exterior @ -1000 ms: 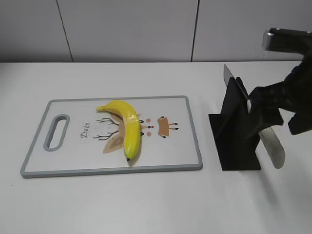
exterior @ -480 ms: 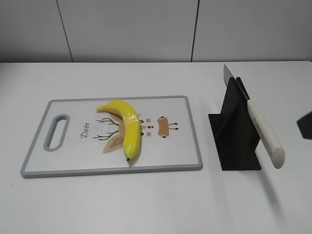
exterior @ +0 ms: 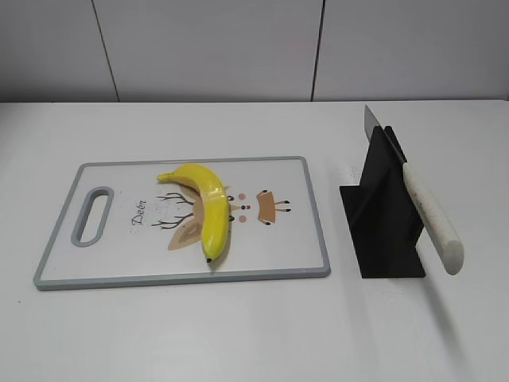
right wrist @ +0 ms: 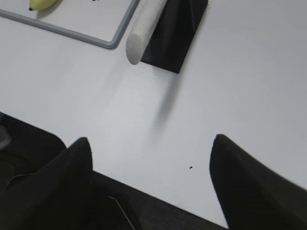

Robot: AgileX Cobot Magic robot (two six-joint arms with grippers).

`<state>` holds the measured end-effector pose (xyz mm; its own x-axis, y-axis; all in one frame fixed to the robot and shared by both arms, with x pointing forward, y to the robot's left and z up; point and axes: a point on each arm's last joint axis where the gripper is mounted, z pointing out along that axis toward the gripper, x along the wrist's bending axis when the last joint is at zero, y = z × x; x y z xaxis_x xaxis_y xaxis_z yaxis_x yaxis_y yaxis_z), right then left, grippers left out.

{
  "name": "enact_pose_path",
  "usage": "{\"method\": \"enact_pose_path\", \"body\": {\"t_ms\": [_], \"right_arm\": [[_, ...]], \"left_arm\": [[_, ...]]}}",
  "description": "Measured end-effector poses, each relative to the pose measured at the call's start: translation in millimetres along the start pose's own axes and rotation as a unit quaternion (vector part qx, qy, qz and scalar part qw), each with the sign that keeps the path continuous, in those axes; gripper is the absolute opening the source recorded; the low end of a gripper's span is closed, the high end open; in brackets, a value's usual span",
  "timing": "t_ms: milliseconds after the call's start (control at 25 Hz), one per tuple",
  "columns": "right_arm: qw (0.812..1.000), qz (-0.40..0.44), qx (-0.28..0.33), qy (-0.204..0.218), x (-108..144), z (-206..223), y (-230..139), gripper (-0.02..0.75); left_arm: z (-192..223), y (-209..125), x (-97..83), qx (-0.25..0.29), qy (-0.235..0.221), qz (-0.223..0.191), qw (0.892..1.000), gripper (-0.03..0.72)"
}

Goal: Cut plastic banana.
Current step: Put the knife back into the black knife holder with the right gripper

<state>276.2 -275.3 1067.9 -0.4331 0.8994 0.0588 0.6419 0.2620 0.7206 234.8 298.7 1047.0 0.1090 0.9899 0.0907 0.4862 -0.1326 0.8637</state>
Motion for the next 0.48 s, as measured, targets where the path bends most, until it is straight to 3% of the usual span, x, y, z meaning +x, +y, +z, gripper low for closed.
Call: {"method": "enact_pose_path", "body": {"t_ms": [320,480], "right_arm": [[0.991,-0.014,-0.131,-0.008,0,-32,-42,0.58],[0.989,-0.014,-0.144,-0.005,1,-35,-45,0.579]], "left_arm": [[0,0,0.0,0.0,0.0,0.0,1.0,0.533],[0,0,0.1,0.0,0.0,0.0,1.0,0.533]]}}
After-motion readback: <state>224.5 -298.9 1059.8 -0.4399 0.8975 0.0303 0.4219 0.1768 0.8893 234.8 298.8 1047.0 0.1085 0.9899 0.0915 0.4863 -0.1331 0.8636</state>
